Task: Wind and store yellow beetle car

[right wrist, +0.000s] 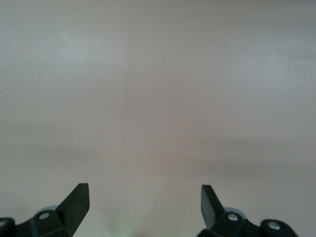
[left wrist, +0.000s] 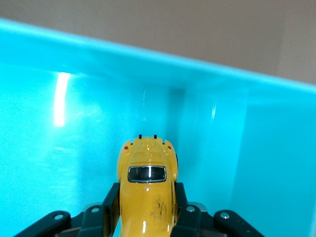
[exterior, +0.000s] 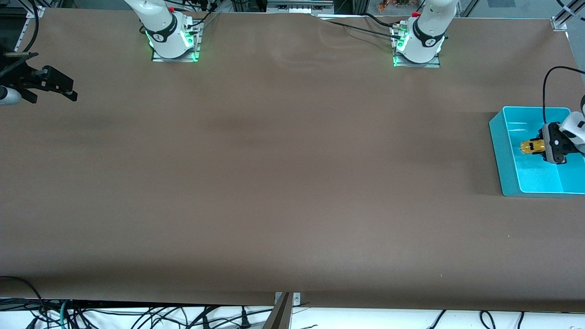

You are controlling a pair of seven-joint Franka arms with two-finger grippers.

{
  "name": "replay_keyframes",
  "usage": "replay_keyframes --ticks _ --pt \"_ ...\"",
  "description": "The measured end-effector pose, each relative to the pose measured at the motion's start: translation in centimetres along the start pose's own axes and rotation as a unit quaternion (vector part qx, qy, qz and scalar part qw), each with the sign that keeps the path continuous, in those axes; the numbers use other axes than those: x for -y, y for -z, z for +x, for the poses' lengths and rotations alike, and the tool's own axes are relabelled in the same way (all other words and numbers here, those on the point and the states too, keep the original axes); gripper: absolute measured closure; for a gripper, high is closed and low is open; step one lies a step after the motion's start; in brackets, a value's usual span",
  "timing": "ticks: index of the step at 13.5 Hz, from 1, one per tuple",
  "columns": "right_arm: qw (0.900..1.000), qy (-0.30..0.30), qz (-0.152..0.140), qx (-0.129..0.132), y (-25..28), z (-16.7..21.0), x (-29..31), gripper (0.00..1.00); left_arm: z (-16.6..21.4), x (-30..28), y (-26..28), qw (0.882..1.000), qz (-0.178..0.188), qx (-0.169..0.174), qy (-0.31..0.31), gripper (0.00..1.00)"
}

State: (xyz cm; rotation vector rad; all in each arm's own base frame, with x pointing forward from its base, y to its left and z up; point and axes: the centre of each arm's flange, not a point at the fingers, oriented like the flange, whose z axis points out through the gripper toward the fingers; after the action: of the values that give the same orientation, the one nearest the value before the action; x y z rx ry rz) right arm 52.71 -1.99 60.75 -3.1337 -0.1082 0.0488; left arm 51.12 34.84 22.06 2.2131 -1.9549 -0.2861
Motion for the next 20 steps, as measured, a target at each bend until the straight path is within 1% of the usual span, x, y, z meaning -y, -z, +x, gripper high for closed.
replay_keyframes --ticks 3,4,5,7,8,9,11,14,17,20 --pt "1.000 0.000 0.000 0.000 0.0 0.0 0.0 0.00 -0.1 0.7 -1.9 1.000 0.000 0.000 -0.013 0.54" --pt "1.000 0.000 0.000 0.000 0.0 0.0 0.0 0.00 0.1 0.8 -1.9 1.000 0.001 0.000 -0.016 0.49" --pt "1.000 0.000 0.000 0.000 0.0 0.0 0.0 0.00 0.1 0.9 -1.8 1.000 0.002 0.000 -0.017 0.38" --pt "1.000 0.000 0.000 0.000 0.0 0.0 0.0 0.00 0.0 1.1 -1.5 1.000 0.005 0.002 -0.017 0.21" --pt "1.000 0.000 0.000 0.000 0.0 0.0 0.0 0.00 -0.1 1.2 -1.0 1.000 0.009 0.003 -0.016 0.10" --pt "1.000 0.000 0.000 0.000 0.0 0.0 0.0 0.00 -0.1 1.5 -0.1 1.000 0.017 0.007 -0.017 0.01" --pt "1.000 0.000 0.000 -0.001 0.1 0.0 0.0 0.00 0.4 2.1 3.2 0.999 0.035 0.014 -0.020 0.00" --pt "1.000 0.000 0.000 -0.002 0.2 0.0 0.0 0.00 2.7 3.1 10.5 0.999 0.032 0.009 -0.017 0.00" --pt "1.000 0.000 0.000 0.000 0.2 -0.1 0.0 0.00 7.7 4.2 17.2 1.000 0.013 0.013 0.019 0.00" --pt "1.000 0.000 0.000 0.001 0.2 -0.1 0.0 0.00 14.4 5.3 21.0 0.998 0.009 0.022 0.061 0.00"
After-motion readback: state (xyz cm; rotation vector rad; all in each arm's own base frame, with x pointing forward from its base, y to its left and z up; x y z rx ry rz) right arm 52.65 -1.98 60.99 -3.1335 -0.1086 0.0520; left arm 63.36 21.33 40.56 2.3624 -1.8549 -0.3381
